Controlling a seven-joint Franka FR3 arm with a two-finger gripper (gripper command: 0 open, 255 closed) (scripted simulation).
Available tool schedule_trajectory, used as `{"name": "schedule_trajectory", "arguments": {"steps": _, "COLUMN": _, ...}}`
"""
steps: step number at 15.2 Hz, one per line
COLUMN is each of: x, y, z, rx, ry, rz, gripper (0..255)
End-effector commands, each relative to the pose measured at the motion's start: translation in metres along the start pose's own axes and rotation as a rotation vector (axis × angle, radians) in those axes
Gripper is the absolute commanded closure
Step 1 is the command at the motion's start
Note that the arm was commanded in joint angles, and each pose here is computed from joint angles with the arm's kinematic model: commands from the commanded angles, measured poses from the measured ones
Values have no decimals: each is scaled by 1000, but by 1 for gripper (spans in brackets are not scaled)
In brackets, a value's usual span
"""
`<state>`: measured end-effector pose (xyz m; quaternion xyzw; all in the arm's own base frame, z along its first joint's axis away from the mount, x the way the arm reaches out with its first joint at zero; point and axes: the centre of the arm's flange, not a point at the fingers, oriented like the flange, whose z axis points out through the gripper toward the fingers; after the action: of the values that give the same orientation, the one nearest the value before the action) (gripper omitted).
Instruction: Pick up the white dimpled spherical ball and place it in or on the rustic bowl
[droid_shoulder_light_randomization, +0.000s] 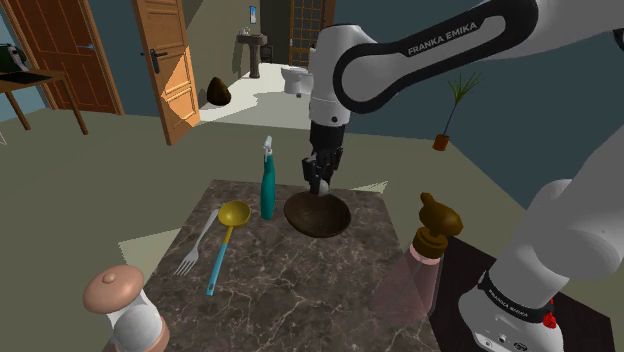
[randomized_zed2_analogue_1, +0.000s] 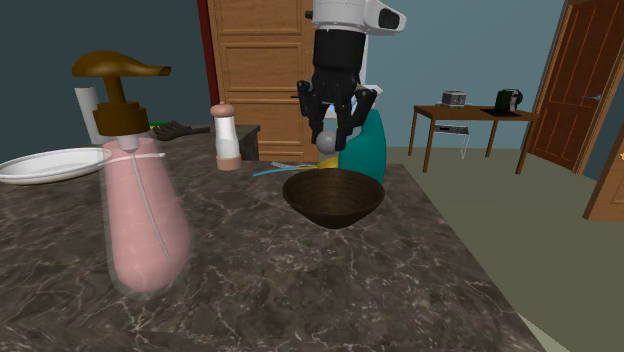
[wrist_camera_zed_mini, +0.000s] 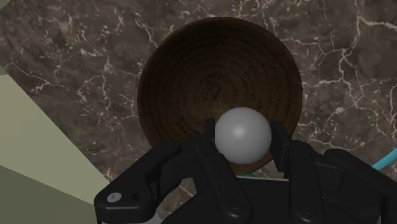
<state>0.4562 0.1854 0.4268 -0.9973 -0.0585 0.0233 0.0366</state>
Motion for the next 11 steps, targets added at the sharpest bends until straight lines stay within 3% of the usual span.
{"name": "schedule_trajectory", "arguments": {"steps": 1, "x": 1, "y": 2, "z": 10, "rx": 0, "ry": 0, "rz": 0, "gripper": 255}}
{"name": "schedule_trajectory", "arguments": {"steps": 11, "x": 3, "y": 5, "z": 58, "rx": 0, "ry": 0, "rz": 0, "gripper": 255}}
